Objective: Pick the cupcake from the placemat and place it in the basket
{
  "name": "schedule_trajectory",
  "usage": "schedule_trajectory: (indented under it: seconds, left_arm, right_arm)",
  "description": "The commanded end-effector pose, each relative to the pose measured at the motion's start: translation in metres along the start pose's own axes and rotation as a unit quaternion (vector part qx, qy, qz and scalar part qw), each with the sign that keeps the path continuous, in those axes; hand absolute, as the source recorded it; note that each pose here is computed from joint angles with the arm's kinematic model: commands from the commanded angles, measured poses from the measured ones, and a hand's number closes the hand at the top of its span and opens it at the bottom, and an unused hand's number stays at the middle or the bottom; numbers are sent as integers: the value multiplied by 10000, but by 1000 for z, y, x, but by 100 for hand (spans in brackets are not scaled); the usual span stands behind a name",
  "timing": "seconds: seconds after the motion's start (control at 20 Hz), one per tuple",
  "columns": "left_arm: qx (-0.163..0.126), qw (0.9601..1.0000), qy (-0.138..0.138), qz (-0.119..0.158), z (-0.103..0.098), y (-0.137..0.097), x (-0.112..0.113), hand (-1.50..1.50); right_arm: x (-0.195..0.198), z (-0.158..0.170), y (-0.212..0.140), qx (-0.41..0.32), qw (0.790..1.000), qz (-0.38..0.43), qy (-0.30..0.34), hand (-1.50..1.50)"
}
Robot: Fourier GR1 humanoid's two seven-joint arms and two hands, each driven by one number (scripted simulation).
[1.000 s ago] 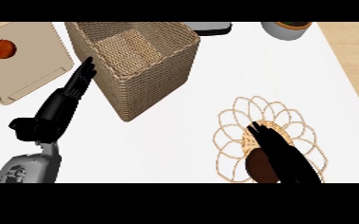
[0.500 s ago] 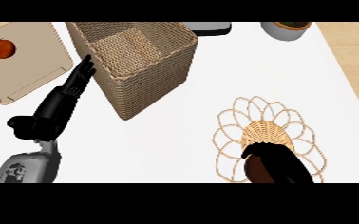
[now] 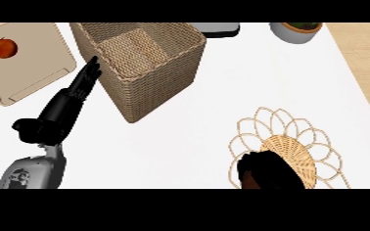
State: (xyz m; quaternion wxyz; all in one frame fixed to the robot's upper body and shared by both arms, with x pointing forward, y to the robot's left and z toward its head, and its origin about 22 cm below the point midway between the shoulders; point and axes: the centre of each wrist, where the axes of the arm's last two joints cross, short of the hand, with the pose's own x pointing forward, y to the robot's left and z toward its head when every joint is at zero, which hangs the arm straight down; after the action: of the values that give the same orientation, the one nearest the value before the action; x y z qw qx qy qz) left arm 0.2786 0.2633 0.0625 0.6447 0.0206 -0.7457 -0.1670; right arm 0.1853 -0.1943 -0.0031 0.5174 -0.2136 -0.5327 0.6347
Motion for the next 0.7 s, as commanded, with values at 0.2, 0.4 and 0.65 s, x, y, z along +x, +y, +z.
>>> schedule_trajectory:
  seconds: [0.2, 0.4, 0.65]
  left_arm:
    - [-373, 9991, -175, 66, -12, -26, 3, 0]
    - [-136, 9999, 16, 84, -18, -8, 8, 0]
    - [-116, 9999, -50, -23, -7, -2, 7, 0]
  right_arm:
    - [147, -54, -24, 434, 9469, 517, -3145, 150]
    - [171, -51, -20, 279, 9377, 108, -3461, 150]
    - [176, -46, -30, 593, 9197, -1241, -3678, 150]
